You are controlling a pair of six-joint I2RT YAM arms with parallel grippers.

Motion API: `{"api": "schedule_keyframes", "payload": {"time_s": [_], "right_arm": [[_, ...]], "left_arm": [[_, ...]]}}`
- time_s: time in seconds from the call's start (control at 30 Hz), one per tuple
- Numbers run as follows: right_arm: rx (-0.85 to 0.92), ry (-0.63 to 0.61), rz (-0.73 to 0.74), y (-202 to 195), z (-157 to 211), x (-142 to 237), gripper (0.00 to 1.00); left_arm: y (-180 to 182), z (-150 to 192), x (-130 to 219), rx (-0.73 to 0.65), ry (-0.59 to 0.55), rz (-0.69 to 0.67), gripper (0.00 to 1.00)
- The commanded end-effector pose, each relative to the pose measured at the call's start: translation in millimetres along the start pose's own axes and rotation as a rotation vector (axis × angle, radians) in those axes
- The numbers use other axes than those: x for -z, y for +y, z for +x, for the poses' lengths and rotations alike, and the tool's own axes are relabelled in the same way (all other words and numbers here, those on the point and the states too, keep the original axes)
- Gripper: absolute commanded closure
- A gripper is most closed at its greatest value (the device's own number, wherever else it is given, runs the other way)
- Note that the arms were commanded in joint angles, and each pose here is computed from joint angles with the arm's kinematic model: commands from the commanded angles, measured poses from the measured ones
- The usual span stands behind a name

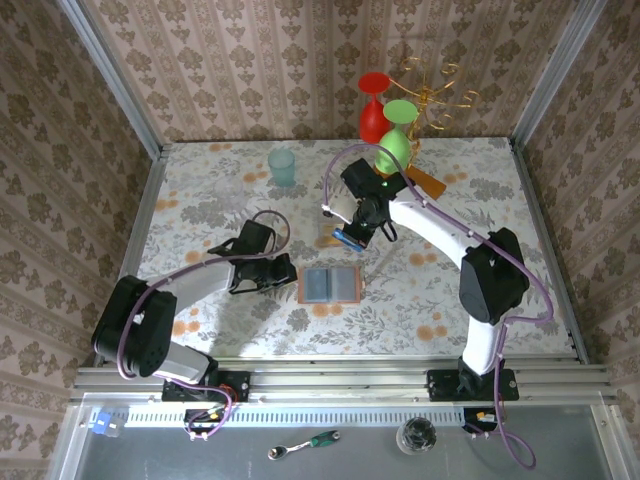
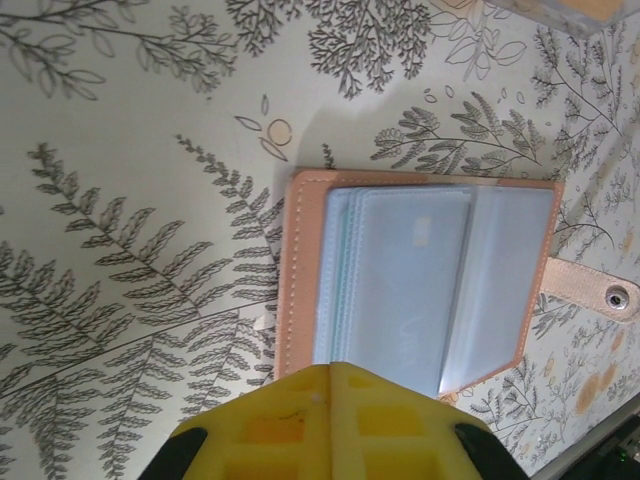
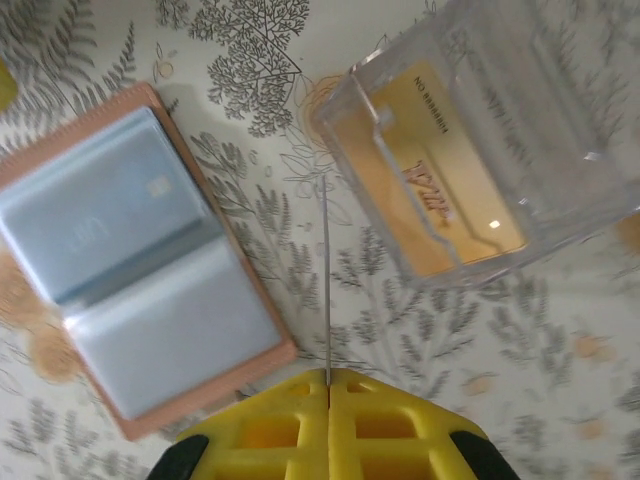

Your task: Take the credit cards out of the card holder

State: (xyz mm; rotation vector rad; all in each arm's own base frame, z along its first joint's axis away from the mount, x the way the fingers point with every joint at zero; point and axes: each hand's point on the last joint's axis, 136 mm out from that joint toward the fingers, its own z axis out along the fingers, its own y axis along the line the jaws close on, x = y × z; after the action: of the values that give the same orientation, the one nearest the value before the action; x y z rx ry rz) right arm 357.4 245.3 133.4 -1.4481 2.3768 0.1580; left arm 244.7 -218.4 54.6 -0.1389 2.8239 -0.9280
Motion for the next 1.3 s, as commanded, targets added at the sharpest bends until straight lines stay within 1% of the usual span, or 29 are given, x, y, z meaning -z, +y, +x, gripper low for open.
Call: {"api": "schedule_keyframes", "payload": {"time_s": [0.0,0.13,0.37,0.4,0.57,0.73,1.03,1.13,1.27], "right_arm": [[0.216,0.095,0.035,-14.1,9.3,-0.1,1.0],[0.261,0.1,0.041,-27.5,-3.6,1.7,1.0],[0.317,0.105,0.039,-46.2,-25.3,-6.8,0.99],[0.317,0.103,0.037,-49.0,-28.1,-8.1,0.99],[0.321,0.103,0.046,-63.0,-37.1,-16.5,0.97],[0.342,0.101,0.048,-68.0,-41.9,-27.0,0.96],[0.36,0.121,0.018,-68.9,-37.8,-51.1,0.93],[0.361,0.129,0.017,-70.3,-35.5,-55.9,0.88],[0.351,0.122,0.041,-76.2,-37.5,-54.9,0.74]], "left_arm": [[3.9,-0.4,5.6,0.002,-0.016,0.0,0.91],[6.0,-1.9,6.4,0.01,-0.016,0.002,0.91],[8.2,-5.1,9.0,0.015,-0.018,0.002,0.91],[14.0,-11.1,11.5,0.037,-0.031,-0.003,0.91],[18.9,-14.3,13.9,0.05,-0.033,-0.005,0.91],[22.7,-16.6,15.3,0.061,-0.031,-0.007,0.91],[26.6,-19.6,16.6,0.071,-0.027,-0.009,0.91],[27.5,-20.0,16.2,0.075,-0.026,-0.01,0.91],[28.1,-21.0,15.6,0.078,-0.023,-0.01,0.91]]}}
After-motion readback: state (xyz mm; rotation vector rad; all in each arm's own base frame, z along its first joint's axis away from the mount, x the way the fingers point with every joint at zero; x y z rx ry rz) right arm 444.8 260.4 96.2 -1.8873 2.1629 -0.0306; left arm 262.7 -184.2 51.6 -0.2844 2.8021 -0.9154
